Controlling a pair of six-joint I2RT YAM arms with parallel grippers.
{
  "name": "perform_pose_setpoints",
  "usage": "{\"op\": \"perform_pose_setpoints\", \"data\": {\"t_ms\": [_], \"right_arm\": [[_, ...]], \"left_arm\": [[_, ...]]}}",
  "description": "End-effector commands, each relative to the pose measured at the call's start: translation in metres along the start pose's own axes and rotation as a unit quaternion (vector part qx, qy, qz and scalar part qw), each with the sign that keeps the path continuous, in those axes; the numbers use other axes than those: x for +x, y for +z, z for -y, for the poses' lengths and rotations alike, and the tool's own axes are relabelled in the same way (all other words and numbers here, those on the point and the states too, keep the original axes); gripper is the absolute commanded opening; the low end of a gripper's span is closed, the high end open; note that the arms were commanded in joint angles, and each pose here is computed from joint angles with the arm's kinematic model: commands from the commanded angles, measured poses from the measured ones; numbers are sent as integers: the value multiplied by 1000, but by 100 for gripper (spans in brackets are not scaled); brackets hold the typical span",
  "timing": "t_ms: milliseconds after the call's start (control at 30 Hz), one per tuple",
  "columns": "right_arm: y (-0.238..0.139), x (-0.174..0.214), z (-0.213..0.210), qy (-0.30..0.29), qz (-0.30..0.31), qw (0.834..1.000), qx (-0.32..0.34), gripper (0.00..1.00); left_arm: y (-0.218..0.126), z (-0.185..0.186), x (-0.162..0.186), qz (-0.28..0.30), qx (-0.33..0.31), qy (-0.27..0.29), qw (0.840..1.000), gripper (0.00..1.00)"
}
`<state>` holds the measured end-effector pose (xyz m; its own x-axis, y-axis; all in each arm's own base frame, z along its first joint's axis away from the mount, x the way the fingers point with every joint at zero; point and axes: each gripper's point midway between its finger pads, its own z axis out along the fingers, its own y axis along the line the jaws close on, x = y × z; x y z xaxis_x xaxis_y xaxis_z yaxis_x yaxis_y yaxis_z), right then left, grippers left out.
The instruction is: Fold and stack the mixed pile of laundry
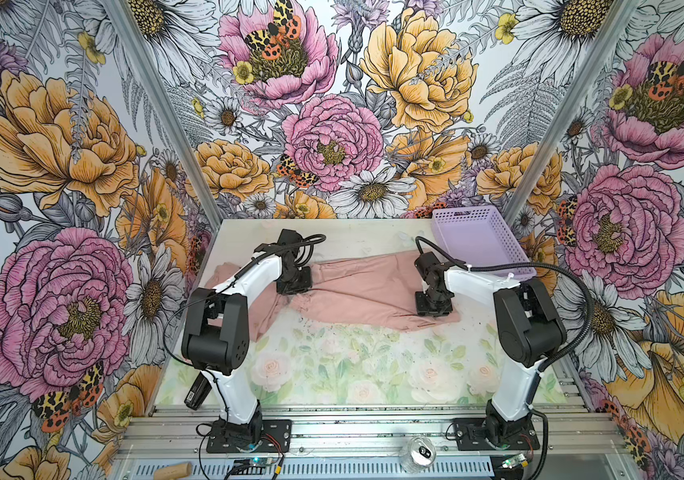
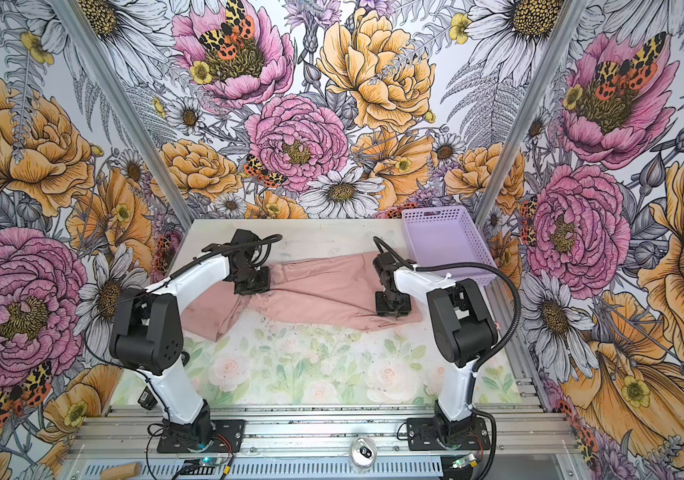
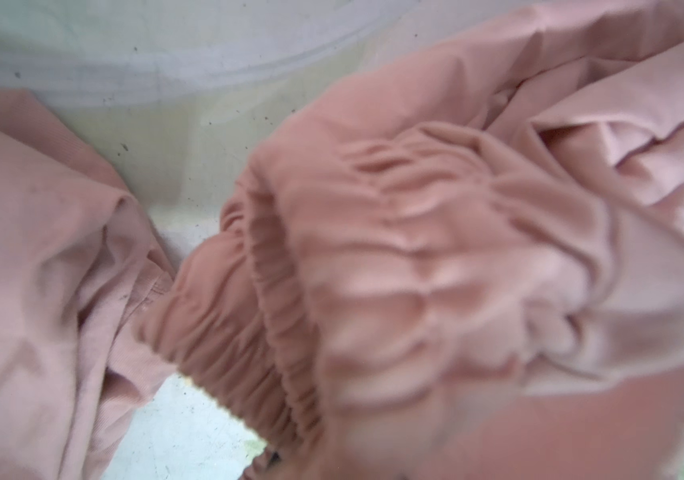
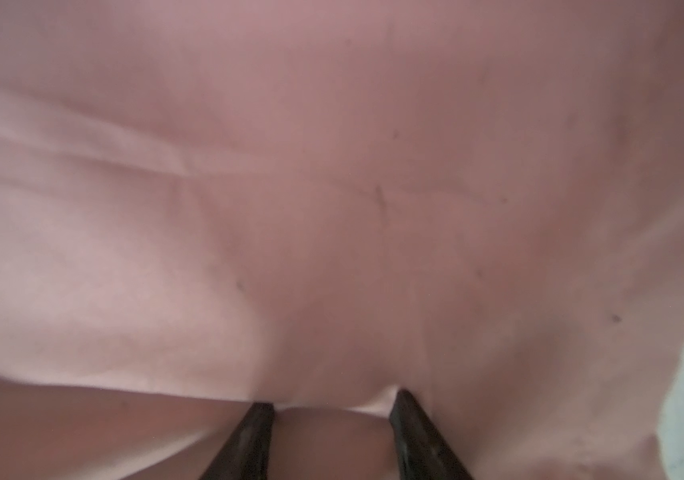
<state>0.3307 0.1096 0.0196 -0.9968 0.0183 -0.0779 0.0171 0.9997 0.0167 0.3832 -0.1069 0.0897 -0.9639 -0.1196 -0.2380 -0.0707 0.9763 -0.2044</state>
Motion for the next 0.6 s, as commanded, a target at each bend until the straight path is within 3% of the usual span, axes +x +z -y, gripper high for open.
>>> {"op": "perform_pose_setpoints", "data": {"t_ms": [0,233,467,567], "right_arm": [[-14,-5,3,4,18,1000,-5,50],[-60,-31,-54,4,56,990,-128,47],[-67,-48,-151,3,67,956,-284,17],[-62,-49,-192,-1,62,941,-333,12]], "left_arm": [[-26,-2,-6,16,-6,12,1000,0],[-60,3,-6,22,-12,22,999,0],[-91,12,-7,33,-15,20,999,0],[-101,14,-5,35,-23,20,999,0]]}}
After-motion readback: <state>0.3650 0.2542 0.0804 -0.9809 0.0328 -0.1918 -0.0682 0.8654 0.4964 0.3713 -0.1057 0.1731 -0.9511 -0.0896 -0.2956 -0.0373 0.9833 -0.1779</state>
